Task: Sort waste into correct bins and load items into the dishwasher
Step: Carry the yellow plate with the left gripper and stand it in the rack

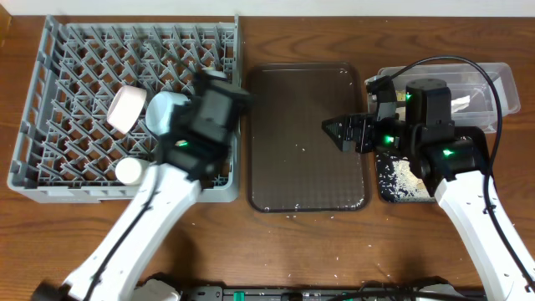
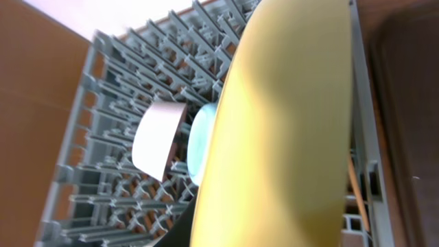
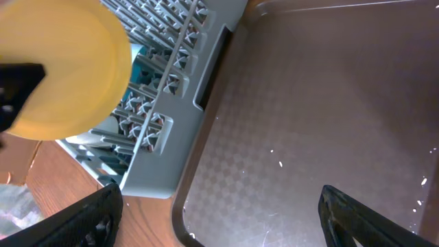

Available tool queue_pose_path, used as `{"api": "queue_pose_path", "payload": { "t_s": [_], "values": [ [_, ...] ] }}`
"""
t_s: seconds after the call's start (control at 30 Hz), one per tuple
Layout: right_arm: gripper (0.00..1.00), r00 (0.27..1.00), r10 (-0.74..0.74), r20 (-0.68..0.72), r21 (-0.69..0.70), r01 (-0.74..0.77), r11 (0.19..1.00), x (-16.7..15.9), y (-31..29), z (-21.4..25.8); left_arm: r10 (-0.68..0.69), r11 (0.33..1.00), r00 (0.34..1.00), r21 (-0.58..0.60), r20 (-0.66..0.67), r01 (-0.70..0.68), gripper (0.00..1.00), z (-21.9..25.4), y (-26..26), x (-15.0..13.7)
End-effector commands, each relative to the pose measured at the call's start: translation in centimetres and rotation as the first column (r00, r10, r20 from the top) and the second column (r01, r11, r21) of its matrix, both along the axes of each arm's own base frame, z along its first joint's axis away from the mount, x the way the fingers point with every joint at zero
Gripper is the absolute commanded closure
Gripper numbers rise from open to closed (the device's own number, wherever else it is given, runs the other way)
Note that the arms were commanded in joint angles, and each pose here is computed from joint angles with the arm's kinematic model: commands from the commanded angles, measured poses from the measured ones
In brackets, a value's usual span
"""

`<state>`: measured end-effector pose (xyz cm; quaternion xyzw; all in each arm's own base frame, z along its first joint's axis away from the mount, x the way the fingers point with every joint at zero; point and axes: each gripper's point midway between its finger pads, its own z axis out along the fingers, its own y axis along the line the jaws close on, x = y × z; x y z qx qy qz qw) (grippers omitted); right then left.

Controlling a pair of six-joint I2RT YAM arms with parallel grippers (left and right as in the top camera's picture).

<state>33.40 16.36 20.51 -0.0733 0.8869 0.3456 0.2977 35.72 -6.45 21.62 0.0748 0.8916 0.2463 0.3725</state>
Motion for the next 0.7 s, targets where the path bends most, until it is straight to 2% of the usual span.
{"api": "queue_pose_path", "payload": {
  "t_s": [0.0,0.1,0.23,0.43,0.67],
  "values": [
    [0.11,1.000,-0.001,0.015,-0.004,0.001,1.000,0.0,0.1,0.5,0.055,0.974,0.996,0.217,0.064,-0.068,0.93,0.8,0.3,0.1],
    [0.11,1.000,0.005,0.015,-0.004,-0.005,1.000,-0.1,0.3,0.5,0.060,0.957,0.994,0.277,0.089,-0.083,0.93,0.3,-0.5,0.7],
    [0.10,1.000,0.006,0.011,-0.004,-0.006,1.000,-0.2,0.3,0.4,0.088,0.958,0.989,0.262,0.121,-0.117,0.92,-0.5,-1.0,1.2],
    [0.10,1.000,0.006,-0.006,-0.009,-0.006,1.000,-0.5,0.2,0.1,0.145,0.964,0.973,0.194,0.182,-0.180,0.92,-0.4,-0.6,1.9],
    [0.09,1.000,0.006,-0.007,-0.008,-0.006,1.000,-0.5,0.2,0.1,0.133,0.984,0.978,0.094,0.158,-0.149,0.92,-1.6,-1.7,2.2]
  ]
}}
